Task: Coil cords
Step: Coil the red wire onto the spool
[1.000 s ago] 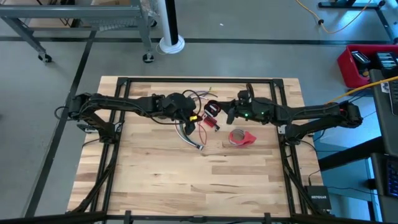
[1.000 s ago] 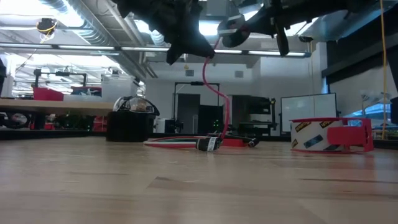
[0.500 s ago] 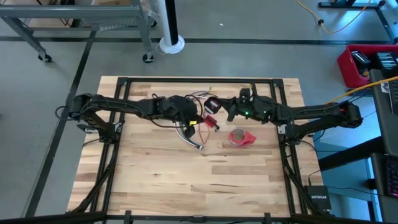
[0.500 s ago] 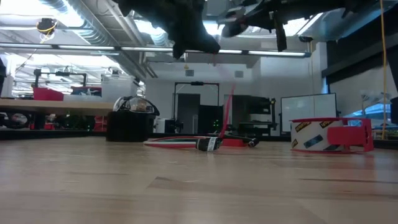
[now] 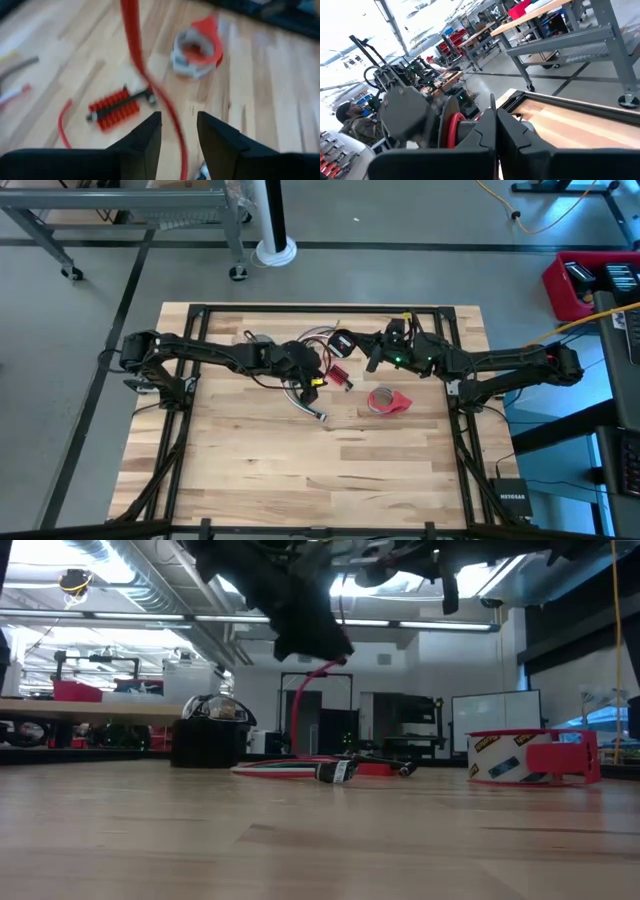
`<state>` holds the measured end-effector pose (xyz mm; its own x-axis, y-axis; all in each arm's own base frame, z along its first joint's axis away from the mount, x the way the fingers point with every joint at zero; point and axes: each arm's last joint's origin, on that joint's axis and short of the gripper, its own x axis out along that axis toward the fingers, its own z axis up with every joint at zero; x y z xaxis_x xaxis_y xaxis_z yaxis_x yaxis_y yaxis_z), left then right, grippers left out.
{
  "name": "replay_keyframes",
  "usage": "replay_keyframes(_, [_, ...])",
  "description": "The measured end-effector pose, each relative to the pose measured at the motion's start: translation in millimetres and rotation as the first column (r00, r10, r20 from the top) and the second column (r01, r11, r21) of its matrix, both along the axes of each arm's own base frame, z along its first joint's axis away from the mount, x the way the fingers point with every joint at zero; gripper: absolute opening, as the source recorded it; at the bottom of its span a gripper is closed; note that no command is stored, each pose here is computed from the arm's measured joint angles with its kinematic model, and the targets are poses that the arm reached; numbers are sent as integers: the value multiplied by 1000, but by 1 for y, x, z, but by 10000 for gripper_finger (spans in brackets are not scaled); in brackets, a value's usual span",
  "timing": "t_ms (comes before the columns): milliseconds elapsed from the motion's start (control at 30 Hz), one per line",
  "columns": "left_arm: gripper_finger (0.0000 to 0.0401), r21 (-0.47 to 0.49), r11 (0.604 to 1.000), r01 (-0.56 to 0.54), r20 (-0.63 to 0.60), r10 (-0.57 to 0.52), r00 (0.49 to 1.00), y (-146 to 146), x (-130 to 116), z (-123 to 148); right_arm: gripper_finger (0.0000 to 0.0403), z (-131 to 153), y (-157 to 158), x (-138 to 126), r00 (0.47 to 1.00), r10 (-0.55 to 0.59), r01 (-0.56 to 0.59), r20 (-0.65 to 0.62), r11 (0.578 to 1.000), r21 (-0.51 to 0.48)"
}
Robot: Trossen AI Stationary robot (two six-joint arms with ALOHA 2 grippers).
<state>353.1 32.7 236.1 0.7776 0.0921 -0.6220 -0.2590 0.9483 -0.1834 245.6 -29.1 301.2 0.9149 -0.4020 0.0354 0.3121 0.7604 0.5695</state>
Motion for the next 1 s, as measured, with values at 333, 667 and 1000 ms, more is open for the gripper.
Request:
replay_keyframes(333, [90,138,990,-32,-27,36,999,-1,-1,-1,1,1,-1,-1,999,-42,42,-4,999,-23])
replay_keyframes(667, [57,163,986,-35,20,32,999,-4,2,4,1,2,-1,-1,999,-42,43,13,999,-24])
replay_keyframes(1000, [13,151,988,-27,33,22,999,-11,4,0,1,8,-1,-1,997,-42,46,64,998,-48])
